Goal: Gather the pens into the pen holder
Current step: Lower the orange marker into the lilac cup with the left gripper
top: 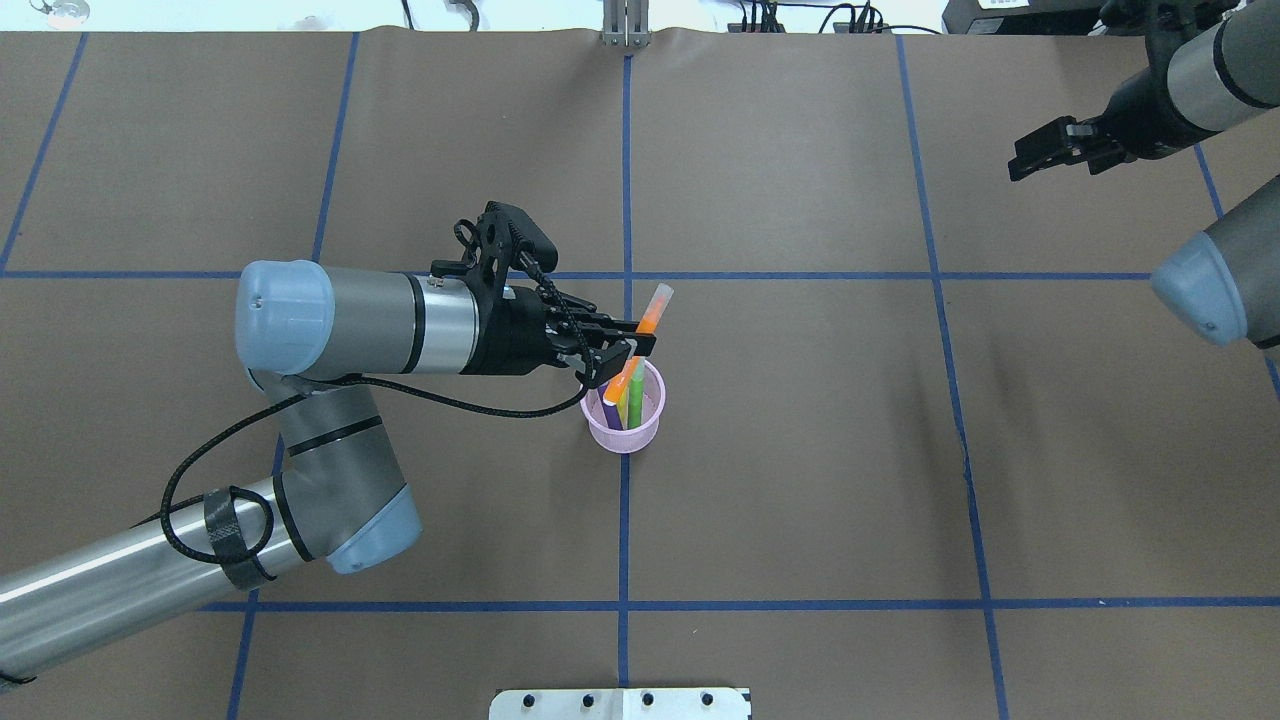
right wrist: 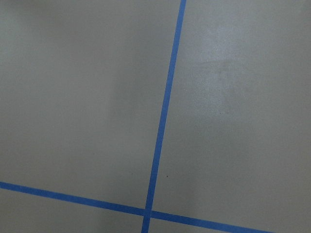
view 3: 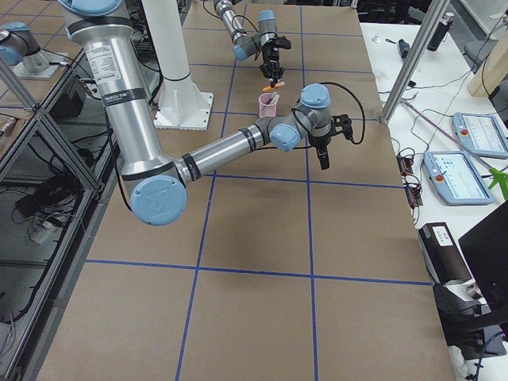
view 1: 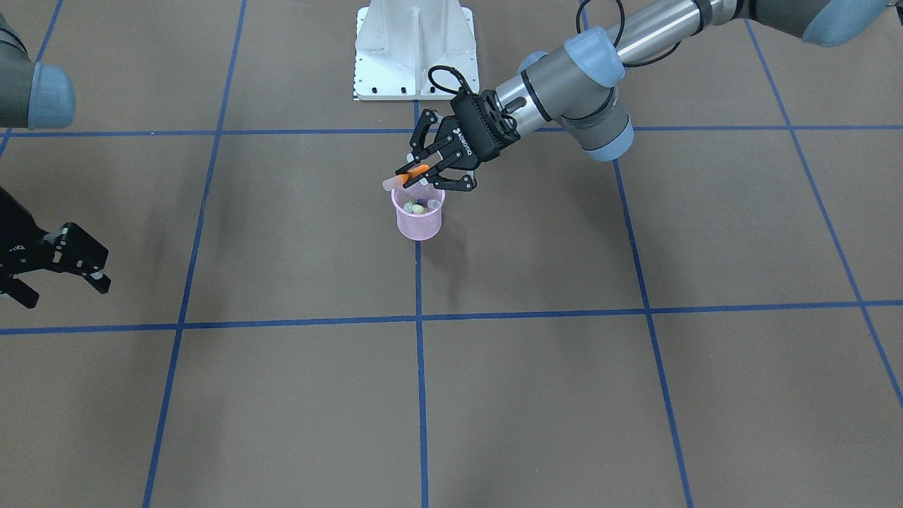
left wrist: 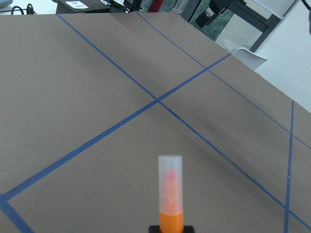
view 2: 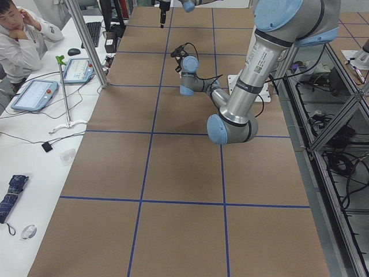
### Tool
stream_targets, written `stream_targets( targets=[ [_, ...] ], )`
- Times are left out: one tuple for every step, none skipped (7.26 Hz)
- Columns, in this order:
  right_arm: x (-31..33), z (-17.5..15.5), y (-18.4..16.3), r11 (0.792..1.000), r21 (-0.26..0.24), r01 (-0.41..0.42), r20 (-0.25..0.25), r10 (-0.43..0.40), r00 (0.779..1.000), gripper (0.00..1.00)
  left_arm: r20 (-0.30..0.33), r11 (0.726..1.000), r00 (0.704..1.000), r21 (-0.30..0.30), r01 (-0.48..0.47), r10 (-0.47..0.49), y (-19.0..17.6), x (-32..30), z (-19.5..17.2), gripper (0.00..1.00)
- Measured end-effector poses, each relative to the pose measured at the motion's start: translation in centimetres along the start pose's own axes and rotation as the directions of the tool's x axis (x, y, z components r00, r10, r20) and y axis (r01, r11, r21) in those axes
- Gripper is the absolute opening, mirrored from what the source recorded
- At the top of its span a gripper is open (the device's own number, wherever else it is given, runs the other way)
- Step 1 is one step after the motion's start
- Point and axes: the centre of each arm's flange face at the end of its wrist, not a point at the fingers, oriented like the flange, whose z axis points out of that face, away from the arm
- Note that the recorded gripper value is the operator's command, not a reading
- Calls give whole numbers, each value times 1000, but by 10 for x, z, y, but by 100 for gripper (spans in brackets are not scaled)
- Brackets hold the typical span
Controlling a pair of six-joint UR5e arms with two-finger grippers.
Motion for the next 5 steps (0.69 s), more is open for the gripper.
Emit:
stream_targets(
  targets=[
    [-1, 0, 0, 1000, 1, 1, 0, -1, 1000, 100, -1, 1000, 1000, 1, -22, 22, 2, -2, 2, 12],
    [-1, 0, -1, 1000, 2, 2, 1, -2, 1000, 100, -4, 999, 999, 5, -35, 35, 6, -6, 4, 34],
    [-1, 0, -1, 1000, 2, 2, 1, -2, 1000, 100, -10, 999, 999, 10, -42, 42, 10, -10, 6, 64],
    [-2, 0, -1, 1000, 2, 2, 1, -2, 1000, 100, -15, 999, 999, 14, -45, 46, 12, -10, 7, 98],
    [-2, 0, -1, 1000, 2, 2, 1, -2, 1000, 100, -17, 999, 999, 15, -46, 46, 14, -11, 8, 100]
  ],
)
